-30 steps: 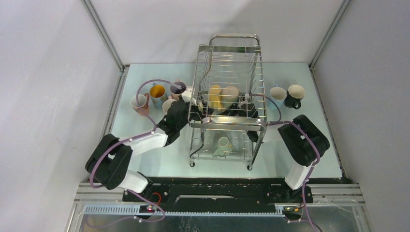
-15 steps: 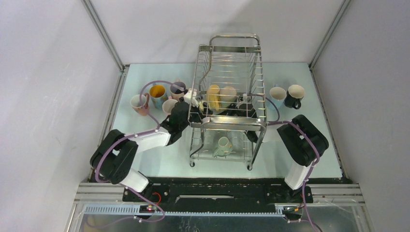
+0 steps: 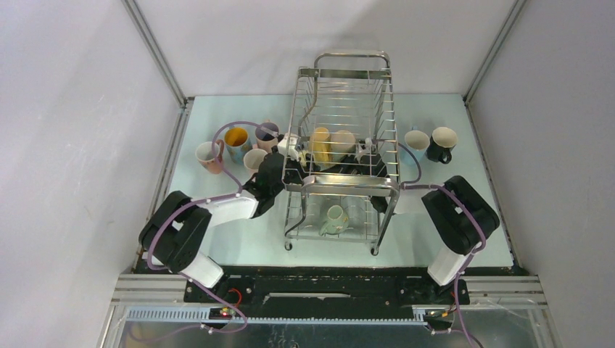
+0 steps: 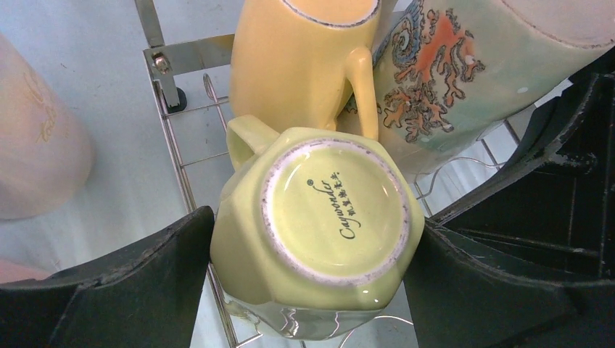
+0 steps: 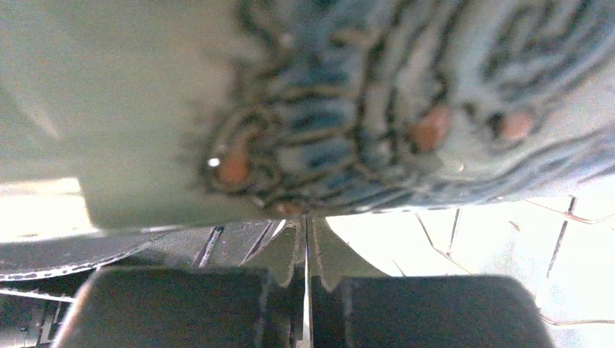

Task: Unload the cups from the dish rack
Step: Unload the cup from the dish rack.

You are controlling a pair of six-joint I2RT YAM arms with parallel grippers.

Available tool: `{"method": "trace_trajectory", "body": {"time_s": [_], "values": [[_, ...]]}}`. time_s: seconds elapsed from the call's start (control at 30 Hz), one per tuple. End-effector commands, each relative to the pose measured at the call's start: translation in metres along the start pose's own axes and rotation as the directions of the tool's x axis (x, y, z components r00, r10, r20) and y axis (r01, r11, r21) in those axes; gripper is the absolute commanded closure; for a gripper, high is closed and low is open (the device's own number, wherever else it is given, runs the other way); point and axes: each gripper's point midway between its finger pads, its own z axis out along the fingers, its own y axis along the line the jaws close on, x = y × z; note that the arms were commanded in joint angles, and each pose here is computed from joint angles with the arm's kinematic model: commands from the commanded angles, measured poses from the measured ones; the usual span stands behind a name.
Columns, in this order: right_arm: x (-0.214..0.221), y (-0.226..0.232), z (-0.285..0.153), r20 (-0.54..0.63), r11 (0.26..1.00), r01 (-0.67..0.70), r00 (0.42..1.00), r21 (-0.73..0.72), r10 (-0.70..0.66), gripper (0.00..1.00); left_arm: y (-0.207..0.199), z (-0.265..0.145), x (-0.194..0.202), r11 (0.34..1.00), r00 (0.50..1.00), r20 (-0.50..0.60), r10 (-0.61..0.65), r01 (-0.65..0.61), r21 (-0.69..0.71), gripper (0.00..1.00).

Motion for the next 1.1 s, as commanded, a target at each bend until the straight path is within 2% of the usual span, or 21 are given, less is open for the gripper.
{"method": "trace_trajectory", "body": {"time_s": [0.0, 0.1, 0.17, 0.5, 1.07], "values": [[-0.008, 0.035, -0.006, 0.027, 0.997, 0.051, 0.998, -0.063, -0.05, 1.0, 0.002, 0.004, 0.0, 1.0, 1.0, -0.013, 0.007, -0.008, -0.022, 0.47], [-0.01, 0.04, -0.011, 0.032, 0.997, 0.056, 0.998, -0.062, -0.054, 1.0, 0.002, 0.0, -0.009, 0.999, 1.0, 0.019, -0.015, 0.016, -0.03, 0.67], [-0.011, 0.043, -0.014, 0.035, 0.996, 0.059, 0.998, -0.062, -0.056, 1.0, 0.0, -0.004, -0.015, 0.999, 0.999, 0.043, -0.031, 0.032, -0.02, 0.74], [-0.014, 0.05, -0.029, 0.053, 0.997, 0.066, 0.997, -0.042, -0.064, 1.0, -0.007, -0.018, -0.035, 0.995, 0.988, 0.113, -0.102, 0.101, 0.015, 0.99], [-0.021, 0.05, -0.055, 0.072, 0.997, 0.081, 0.994, -0.014, -0.08, 1.0, -0.007, -0.034, -0.063, 0.957, 0.948, 0.132, -0.29, 0.285, 0.054, 1.0]]}}
